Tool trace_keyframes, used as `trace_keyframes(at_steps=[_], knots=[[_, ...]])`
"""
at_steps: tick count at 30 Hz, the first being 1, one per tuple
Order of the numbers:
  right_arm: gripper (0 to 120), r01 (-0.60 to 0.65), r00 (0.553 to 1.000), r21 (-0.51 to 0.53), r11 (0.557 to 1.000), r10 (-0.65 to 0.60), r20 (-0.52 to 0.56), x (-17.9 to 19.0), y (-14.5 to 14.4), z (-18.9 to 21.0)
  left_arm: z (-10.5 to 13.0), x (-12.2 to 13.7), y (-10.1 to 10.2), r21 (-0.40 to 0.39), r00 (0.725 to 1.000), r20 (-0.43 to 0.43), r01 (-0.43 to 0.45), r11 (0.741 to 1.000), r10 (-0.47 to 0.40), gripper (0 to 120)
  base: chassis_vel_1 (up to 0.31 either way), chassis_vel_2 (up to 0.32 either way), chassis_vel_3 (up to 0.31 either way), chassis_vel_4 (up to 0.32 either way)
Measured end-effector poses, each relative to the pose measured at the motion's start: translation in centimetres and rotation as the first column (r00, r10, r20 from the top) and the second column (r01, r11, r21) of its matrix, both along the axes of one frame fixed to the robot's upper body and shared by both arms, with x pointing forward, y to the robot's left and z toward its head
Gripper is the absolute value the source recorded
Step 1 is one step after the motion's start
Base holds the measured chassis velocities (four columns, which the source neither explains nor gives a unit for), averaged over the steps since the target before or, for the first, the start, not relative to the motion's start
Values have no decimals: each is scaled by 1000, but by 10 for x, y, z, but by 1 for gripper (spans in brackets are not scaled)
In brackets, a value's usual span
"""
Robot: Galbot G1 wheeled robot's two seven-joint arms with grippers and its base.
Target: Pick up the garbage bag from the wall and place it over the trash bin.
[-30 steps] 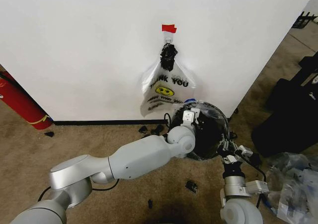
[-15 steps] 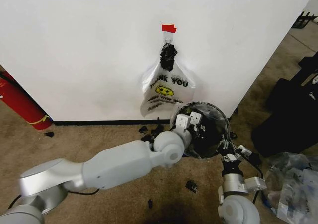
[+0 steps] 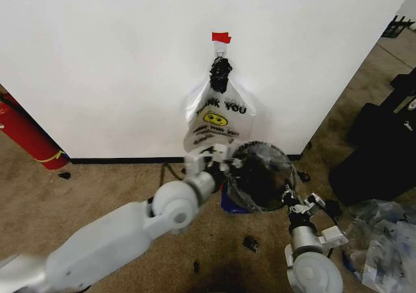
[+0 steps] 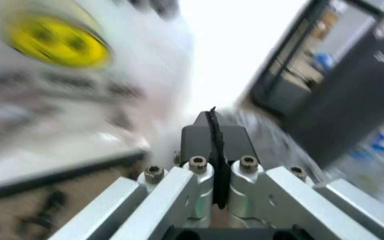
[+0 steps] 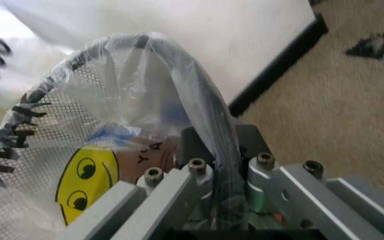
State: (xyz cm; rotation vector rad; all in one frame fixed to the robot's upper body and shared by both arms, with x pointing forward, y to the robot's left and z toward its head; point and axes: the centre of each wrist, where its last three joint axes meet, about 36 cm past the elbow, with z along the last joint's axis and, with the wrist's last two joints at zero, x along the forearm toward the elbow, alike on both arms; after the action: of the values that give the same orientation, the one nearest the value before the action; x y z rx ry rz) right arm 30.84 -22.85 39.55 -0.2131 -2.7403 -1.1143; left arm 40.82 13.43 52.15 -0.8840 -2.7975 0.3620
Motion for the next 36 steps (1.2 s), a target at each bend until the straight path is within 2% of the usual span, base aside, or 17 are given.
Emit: trace_keyframes(at_steps=[3,5,7,8,11,13,15,18,19,22,23,25,28,29,31,36], knots=[[0,-46,998,-17,999,45,-33,0,-5,5,-5,-9,18,-7,995,83,-61,998,61,0,0,0,0,0],[0,-93,993,-39,995,91,-70,3,-12,8,-25,-14,43,-21,976,147,-157,987,159,0,0,0,0,0],[0,-119,990,-53,991,114,-88,6,-17,11,-40,-16,57,-22,963,157,-217,976,217,0,0,0,0,0],[0,-119,990,-53,991,114,-88,6,-17,11,-40,-16,57,-22,963,157,-217,976,217,0,0,0,0,0],[0,-162,980,-70,984,152,-124,13,-24,14,-64,-24,77,-17,939,158,-306,952,305,0,0,0,0,0],[0,-200,973,-86,976,187,-138,20,-29,13,-82,-39,98,-16,909,162,-386,922,383,6,0,0,0,0],[0,-211,970,-90,973,198,-138,23,-30,12,-85,-43,104,-15,900,164,-406,914,403,10,0,0,0,0],[0,-237,964,-89,967,223,-142,30,-32,11,-88,-52,121,-31,865,184,-471,882,468,19,0,0,0,0],[0,-253,960,-92,963,238,-144,38,-30,10,-90,-63,132,-59,828,189,-527,848,528,27,0,0,0,0],[0,-283,952,-89,955,268,-151,50,-18,4,-96,-88,156,-101,762,164,-619,779,626,39,0,0,0,0],[0,-283,952,-89,955,268,-151,50,-18,4,-96,-88,156,-101,762,164,-619,779,626,39,0,0,0,0],[0,-307,945,-82,948,293,-146,56,-7,3,-98,-105,178,-99,727,194,-653,751,658,50,0,0,0,0],[0,-326,939,-74,943,314,-138,62,3,3,-98,-116,193,-83,715,261,-653,753,649,59,0,0,0,0],[0,-326,939,-74,943,314,-138,62,3,3,-98,-116,193,-83,715,261,-653,753,649,59,0,0,0,0],[0,-338,935,-72,939,326,-140,65,10,2,-99,-120,196,-78,710,299,-648,758,638,69,0,0,0,0],[0,-356,926,-72,932,340,-166,69,23,-3,-103,-122,190,-94,697,319,-650,754,642,89,0,0,0,0]])
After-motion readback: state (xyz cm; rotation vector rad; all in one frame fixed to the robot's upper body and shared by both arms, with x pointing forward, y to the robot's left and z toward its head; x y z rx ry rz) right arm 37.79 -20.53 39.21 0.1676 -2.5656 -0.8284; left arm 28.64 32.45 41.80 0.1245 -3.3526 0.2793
